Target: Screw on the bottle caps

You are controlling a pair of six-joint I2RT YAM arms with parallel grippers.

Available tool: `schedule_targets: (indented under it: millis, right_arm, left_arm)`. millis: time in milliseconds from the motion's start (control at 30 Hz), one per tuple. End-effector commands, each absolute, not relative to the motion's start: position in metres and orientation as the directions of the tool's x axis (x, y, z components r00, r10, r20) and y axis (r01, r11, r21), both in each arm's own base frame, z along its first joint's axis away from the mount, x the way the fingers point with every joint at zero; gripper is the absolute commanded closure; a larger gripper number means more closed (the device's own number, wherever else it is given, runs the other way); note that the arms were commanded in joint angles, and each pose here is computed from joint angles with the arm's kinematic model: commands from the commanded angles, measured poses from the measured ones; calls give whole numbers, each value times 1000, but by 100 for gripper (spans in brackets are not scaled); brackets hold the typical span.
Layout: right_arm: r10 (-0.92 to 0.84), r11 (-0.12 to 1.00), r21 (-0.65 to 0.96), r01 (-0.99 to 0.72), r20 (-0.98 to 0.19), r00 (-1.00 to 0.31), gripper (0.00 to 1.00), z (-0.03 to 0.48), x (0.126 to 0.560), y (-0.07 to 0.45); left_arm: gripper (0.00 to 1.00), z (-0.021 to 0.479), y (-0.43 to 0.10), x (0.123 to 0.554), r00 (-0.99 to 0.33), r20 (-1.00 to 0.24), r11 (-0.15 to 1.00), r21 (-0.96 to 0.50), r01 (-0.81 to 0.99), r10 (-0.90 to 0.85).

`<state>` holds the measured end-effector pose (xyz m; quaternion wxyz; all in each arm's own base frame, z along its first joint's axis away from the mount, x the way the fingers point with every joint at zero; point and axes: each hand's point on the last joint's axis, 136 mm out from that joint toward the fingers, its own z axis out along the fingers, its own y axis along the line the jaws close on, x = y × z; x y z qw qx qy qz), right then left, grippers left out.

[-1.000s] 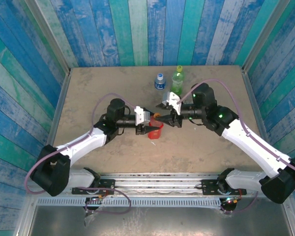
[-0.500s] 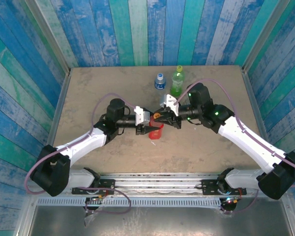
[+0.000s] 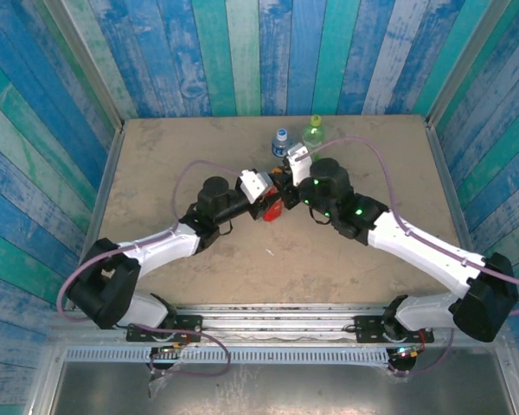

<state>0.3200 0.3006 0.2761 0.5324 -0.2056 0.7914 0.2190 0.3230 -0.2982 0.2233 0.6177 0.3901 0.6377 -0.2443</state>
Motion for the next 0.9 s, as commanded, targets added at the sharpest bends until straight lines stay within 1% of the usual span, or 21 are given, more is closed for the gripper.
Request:
schedule_targets:
  millis: [0,67,133,200,233,300,333,433,500,600,633,733,867]
  right_arm:
    - [-33,941,95,-326,-929,-368,93,264,346,254]
    - [-105,882,62,-468,-941,-322,78,275,342,265]
    - [-167,795,36,-606,-947,-276,66,281,333,271]
    - [-173,701,43,-711,-958,-228,58,291,321,271]
    - [-177,631,37,-775,-966,-190,52,297,310,273]
    - [-190,525,2,-851,-974,-120,44,305,291,271]
    - [-203,473,-27,-881,-976,-80,42,310,279,271]
    - [-237,365,-70,-928,-971,-20,43,313,254,269]
    - [-256,308,-72,-949,-967,-9,43,312,241,269]
    - [-263,232,-53,-971,-965,-10,43,314,228,272]
    - [-265,199,-38,-979,-964,-16,43,313,223,274]
    - [-261,145,-6,-989,-965,-33,44,313,218,278]
    - [-251,69,30,-997,-967,-47,47,309,210,284]
  left_arm:
    - [51,266,-283,345,155,-983,698,183,693,103]
    - [50,262,-284,340,153,-981,674,192,713,118]
    - [48,256,-290,332,152,-977,614,212,760,149]
    - [48,246,-296,318,159,-971,542,231,808,177]
    - [47,244,-297,312,167,-970,513,235,826,176]
    - [47,243,-299,295,185,-969,423,239,874,165]
    - [47,244,-301,285,198,-967,368,244,897,159]
    - [47,243,-308,256,237,-960,202,265,943,152]
    - [47,243,-312,237,246,-960,89,259,962,135]
    - [48,247,-313,219,252,-962,-10,253,968,101]
    - [48,249,-313,214,264,-961,-32,262,965,88]
    - [48,253,-311,205,274,-959,-73,269,960,68]
    - [48,256,-310,201,279,-958,-86,273,958,62]
